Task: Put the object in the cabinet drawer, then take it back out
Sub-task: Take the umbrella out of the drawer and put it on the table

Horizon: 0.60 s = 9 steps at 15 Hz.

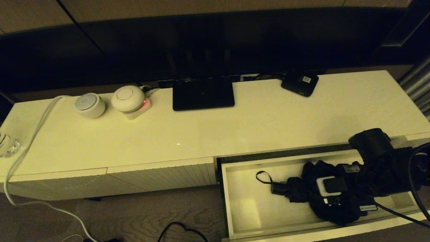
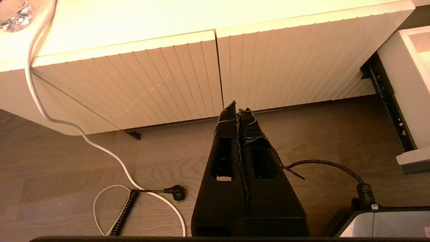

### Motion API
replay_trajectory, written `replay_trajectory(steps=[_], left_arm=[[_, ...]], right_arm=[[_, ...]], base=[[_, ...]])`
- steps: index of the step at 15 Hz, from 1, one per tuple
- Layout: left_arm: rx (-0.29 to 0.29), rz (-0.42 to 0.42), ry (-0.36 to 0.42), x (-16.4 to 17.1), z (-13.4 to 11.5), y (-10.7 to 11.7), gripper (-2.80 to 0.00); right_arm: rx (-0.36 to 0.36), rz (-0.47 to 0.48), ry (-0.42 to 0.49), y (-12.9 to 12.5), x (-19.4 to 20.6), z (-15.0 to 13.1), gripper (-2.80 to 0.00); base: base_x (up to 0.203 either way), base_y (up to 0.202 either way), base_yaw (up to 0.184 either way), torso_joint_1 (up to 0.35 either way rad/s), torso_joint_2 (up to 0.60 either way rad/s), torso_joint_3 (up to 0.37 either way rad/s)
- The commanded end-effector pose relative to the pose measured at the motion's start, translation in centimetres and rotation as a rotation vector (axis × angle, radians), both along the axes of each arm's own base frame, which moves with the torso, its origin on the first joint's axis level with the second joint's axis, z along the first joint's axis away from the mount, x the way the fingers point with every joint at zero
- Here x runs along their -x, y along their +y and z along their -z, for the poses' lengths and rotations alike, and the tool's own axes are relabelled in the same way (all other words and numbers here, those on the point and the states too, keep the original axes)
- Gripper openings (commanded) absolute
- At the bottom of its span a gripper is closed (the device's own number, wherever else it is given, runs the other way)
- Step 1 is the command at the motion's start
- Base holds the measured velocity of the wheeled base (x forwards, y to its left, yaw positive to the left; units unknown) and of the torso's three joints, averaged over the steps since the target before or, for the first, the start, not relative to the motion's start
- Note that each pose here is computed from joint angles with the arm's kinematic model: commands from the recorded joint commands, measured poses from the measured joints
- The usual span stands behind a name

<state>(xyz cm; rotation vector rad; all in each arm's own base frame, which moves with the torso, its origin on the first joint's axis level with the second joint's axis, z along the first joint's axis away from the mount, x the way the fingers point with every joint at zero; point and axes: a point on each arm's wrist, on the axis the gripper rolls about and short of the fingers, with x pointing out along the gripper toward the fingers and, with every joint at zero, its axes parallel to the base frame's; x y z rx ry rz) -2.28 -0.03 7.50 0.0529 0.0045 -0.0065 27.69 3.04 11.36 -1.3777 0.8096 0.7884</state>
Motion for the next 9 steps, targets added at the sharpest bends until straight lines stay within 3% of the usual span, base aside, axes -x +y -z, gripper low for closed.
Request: replay_trajectory(steps=[1,9], left_arm=[[-0.001,0.0,0.003,-0.02,0.08,0.0,-2.8],[-0.001,0.0,0.003,-0.02,0.08,0.0,-2.8]], right_arm=[[0.008,-0.007,0.027,0.05,-0.08,0.7,0.0],[-0.021,0.029,0.031,0.38,-0.25,1.53,0.0]], base=[[0.0,0.0,0.0,0.0,0.0,0.0],[0.0,0.0,0.0,0.0,0.0,0.0]])
